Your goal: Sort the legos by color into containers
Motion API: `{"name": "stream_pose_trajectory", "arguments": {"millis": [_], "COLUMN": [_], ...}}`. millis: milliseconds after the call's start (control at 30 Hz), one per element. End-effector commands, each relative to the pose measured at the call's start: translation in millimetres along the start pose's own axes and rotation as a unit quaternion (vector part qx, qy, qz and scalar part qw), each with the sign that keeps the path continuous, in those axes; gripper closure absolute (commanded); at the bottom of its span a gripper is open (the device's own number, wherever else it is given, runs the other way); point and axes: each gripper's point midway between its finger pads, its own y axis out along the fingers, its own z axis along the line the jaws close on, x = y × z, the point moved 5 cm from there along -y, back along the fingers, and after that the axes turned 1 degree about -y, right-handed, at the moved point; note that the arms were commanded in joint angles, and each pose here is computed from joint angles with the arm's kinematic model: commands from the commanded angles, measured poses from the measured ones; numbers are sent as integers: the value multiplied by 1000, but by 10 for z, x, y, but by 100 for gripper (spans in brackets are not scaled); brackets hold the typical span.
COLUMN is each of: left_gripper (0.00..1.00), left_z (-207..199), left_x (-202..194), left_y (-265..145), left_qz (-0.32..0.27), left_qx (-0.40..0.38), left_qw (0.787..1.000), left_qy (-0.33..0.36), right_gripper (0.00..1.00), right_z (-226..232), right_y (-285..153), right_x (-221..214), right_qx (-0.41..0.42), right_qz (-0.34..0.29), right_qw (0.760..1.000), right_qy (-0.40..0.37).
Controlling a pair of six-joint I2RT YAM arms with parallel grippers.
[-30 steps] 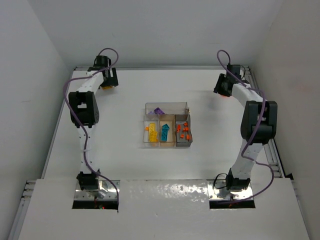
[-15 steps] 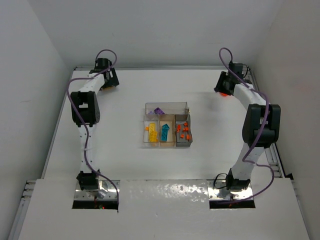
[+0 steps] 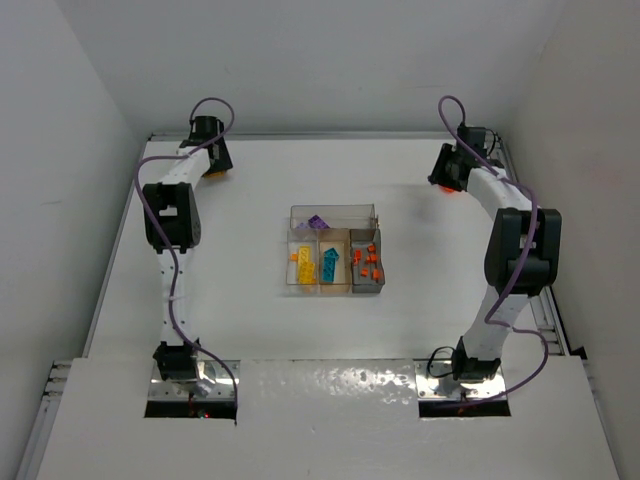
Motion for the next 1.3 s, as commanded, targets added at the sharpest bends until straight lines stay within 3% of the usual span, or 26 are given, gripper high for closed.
{"name": "stream_pose_trajectory", "arguments": {"millis": [0,233,400,567,667,833,867,967,1000,1167,1267], "left_gripper": [48,99,100,100,100,100,100,100,100,100,100], "left_z": [39,28,-66,-207,-346,-527,-519,-702,-775,-940,-1021], "left_x": [30,121,283,482,589,536,495,117,21,-240,-448], "left_y": [53,-128,-375,-903,-1328,-2085,-2159,-2502,-2649,-3003,-3217], "left_qz": [-2,-16,-34,-86,-124,-169,-168,-145,-147,-146,-152], "left_qx": [-4,-27,-89,-173,-260,-383,-394,-454,-475,-523,-542], "left_qw": [1000,999,989,956,914,826,815,747,725,669,623], "left_qy": [5,26,110,219,284,377,390,464,477,507,544], "right_gripper": [59,59,61,61,61,58,58,58,58,54,47], "right_z": [48,82,187,540,809,1319,1390,1632,1667,2045,2287], "right_y": [-151,-178,-245,-395,-553,-922,-1059,-1336,-1362,-1730,-1911], "right_x": [184,235,240,203,193,157,196,259,141,93,34], "right_qx": [13,20,36,87,115,184,201,281,312,414,452], "right_qz": [-29,-35,-32,-23,-23,-50,-65,-107,-95,-121,-122], "right_qw": [999,999,998,993,985,962,958,942,936,897,878], "right_qy": [8,5,-30,-81,-128,-197,-194,-148,-134,-98,-103]}}
